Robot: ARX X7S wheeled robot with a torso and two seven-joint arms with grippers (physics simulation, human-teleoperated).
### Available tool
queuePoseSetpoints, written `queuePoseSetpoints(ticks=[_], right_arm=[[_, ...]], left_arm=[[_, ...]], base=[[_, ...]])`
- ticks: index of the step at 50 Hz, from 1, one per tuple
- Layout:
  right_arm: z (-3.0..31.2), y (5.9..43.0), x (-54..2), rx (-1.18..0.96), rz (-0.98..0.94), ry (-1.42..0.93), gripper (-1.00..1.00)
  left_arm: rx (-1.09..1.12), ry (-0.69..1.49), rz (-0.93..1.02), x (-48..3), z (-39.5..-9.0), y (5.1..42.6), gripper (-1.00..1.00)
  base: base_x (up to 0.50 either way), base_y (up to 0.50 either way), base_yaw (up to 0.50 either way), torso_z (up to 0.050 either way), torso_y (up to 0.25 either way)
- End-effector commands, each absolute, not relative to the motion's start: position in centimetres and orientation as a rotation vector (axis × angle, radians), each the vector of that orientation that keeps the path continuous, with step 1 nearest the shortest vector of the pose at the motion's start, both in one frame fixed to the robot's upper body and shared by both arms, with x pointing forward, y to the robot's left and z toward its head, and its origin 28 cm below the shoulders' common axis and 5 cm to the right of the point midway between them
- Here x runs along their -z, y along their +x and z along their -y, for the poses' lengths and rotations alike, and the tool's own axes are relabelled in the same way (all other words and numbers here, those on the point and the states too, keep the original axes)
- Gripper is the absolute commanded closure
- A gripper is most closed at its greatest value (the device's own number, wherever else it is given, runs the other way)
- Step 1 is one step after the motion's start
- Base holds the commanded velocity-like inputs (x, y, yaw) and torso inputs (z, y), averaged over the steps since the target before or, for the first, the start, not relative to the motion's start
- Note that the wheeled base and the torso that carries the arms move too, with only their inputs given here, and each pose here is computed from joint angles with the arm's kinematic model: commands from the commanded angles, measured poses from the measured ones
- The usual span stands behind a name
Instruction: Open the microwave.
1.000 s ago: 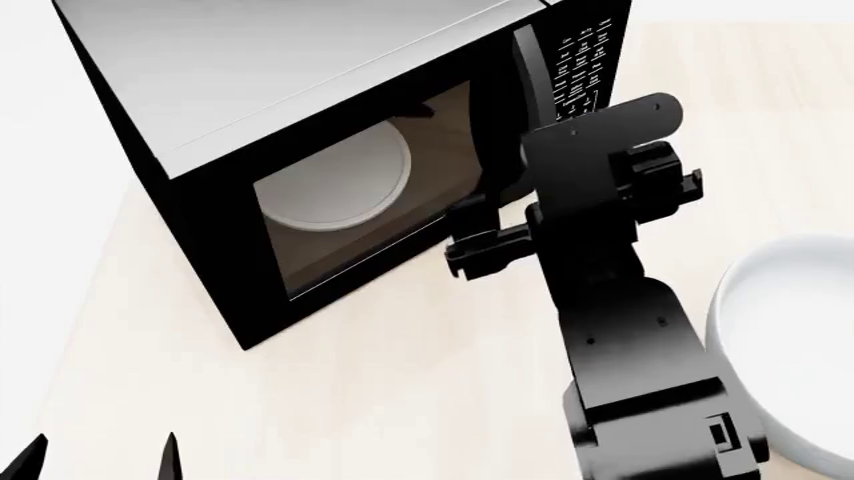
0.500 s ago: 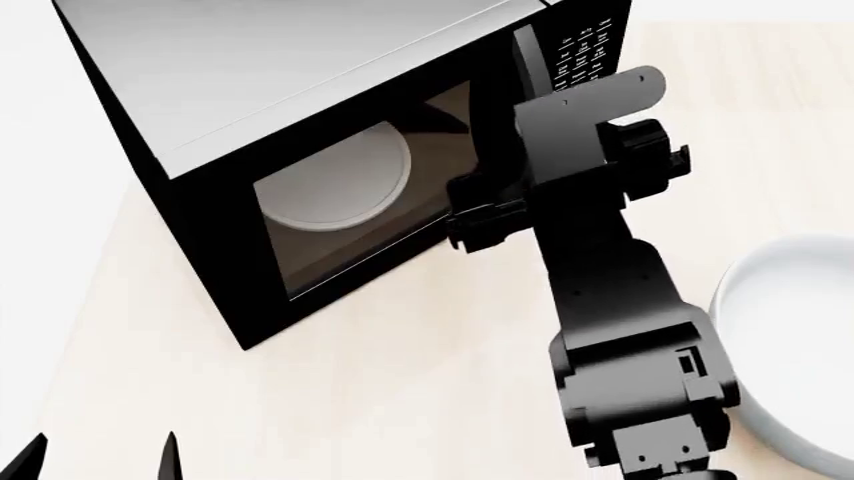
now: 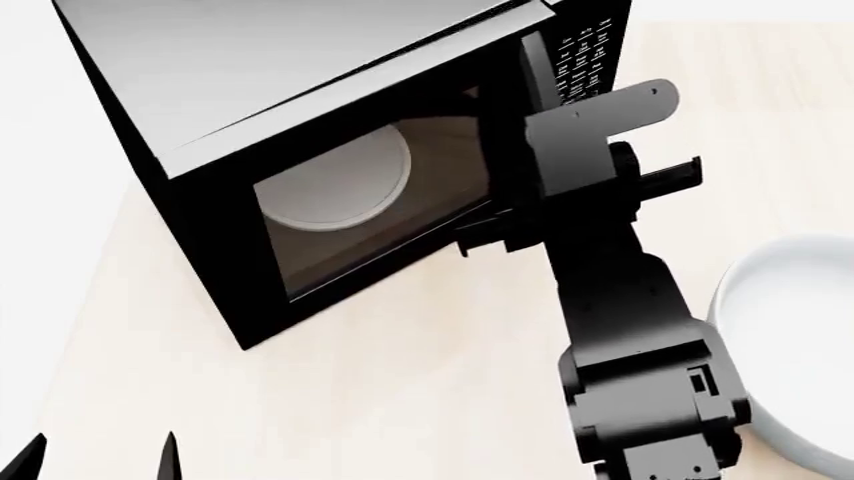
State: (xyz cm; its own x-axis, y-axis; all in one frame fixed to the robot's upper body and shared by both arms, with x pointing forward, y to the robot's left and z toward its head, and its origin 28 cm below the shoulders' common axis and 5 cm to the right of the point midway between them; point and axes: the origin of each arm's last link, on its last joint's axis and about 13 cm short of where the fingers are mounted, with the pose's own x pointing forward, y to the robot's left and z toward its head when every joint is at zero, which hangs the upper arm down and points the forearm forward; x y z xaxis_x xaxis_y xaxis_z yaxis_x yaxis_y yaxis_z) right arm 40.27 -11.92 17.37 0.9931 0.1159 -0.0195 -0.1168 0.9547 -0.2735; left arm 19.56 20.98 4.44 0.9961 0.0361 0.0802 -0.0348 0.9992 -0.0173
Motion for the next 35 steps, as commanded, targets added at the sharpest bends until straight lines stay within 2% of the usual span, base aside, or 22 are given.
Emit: queuePoseSetpoints(ticks=[1,35], right_arm=[[11.6,39.2,-16.5,-0.158,0.003,-0.262,1.0],[10.3,33.6,-14.3,-0.207,0.034,-0.19,1.0]], left_arm=[[-0.036,-0.014,0.079,-4.4,-21.0,19.6,-1.0],[-0.04,-0.01,0.086,-4.4,-20.9,19.4,-1.0]], base=[[0.0,0.0,0.0,0.0,0.0],[0.0,0.0,0.0,0.0,0.0]])
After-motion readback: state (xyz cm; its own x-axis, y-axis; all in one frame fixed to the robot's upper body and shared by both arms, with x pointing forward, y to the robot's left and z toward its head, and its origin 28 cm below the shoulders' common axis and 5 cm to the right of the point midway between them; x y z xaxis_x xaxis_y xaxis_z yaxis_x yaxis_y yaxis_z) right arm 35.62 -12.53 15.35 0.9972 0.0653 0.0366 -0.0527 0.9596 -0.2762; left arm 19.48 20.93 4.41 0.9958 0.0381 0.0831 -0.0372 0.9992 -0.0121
